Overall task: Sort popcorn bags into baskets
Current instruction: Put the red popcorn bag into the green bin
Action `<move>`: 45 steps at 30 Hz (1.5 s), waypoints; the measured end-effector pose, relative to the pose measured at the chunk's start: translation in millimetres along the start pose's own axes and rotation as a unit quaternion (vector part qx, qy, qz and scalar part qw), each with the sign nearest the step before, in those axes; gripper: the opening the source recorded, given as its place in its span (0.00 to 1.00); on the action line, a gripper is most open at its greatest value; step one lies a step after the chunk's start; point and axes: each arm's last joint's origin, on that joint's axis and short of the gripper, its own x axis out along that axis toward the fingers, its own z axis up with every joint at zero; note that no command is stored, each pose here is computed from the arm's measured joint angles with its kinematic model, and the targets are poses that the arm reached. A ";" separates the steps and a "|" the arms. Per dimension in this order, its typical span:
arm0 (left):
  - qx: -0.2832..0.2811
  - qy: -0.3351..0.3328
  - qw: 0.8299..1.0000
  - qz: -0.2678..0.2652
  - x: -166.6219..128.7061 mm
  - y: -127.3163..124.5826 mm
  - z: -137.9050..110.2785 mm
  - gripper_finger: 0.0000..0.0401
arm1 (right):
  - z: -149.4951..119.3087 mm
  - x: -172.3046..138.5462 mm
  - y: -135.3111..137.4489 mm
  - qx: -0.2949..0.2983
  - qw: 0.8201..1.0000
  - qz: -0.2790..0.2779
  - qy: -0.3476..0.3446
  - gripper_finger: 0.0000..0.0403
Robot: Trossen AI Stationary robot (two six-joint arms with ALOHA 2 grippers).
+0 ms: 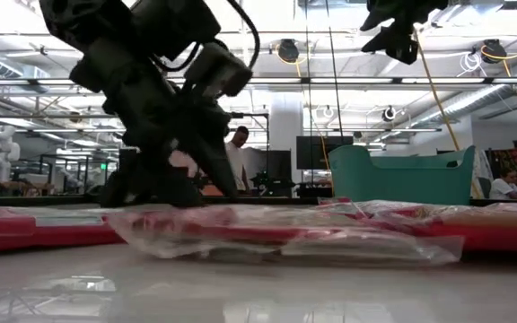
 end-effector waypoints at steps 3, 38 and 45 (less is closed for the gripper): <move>0.013 -0.014 1.000 -0.019 3.6 -1.7 3.6 0.21 | -0.5 0.8 3.4 -0.006 1.000 0.008 0.000 0.41; 0.137 -0.116 0.978 -0.105 -7.7 -13.0 45.1 0.00 | -61.5 154.2 1.0 -0.045 0.974 0.162 0.154 0.60; 0.144 -0.113 0.977 -0.110 -7.8 -13.8 45.0 0.00 | -73.4 196.8 -6.3 -0.060 0.971 0.171 0.159 0.66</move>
